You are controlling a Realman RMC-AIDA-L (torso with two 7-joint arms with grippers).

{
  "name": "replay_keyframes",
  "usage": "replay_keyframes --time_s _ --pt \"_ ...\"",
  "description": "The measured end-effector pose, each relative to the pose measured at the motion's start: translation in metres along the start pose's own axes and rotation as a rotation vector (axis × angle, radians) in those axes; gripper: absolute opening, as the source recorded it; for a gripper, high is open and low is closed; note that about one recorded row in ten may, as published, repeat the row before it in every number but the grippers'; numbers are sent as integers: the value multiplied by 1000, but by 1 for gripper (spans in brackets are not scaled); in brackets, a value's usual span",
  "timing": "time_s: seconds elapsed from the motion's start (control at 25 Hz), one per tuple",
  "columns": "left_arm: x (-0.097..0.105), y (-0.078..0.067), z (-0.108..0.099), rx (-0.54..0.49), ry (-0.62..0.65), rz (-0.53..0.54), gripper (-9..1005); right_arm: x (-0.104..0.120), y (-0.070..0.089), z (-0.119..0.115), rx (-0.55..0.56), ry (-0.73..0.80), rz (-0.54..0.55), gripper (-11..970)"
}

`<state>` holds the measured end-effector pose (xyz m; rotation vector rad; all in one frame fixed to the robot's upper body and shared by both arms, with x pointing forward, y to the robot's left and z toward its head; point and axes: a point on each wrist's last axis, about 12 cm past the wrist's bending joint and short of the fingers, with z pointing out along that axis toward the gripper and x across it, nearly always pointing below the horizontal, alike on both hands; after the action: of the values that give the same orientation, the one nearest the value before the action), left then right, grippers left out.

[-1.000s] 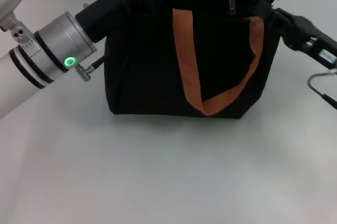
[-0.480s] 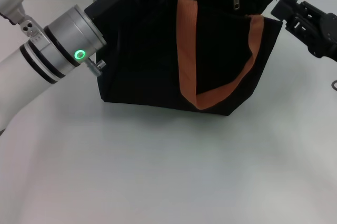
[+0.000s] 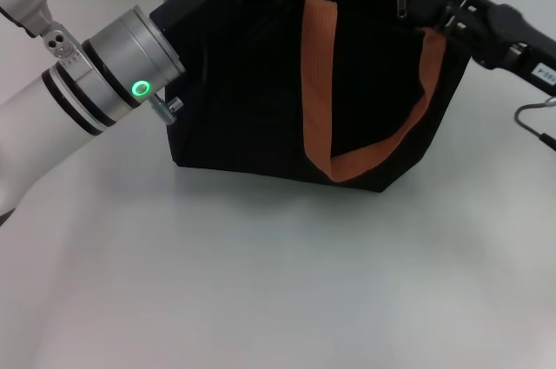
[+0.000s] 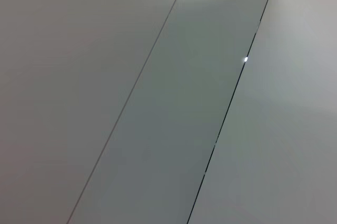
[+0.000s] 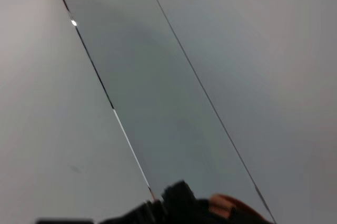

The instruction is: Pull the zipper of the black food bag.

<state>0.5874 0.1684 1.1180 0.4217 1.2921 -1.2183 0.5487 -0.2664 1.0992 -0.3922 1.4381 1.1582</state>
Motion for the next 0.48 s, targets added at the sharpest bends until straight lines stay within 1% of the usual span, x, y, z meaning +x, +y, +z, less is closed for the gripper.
replay_keyframes --time_s 0.36,0.48 --pt "0 0 2 3 2 1 47 3 -8 8 56 31 15 525" --pt "0 0 1 3 2 -2 48 5 -8 15 49 39 25 525"
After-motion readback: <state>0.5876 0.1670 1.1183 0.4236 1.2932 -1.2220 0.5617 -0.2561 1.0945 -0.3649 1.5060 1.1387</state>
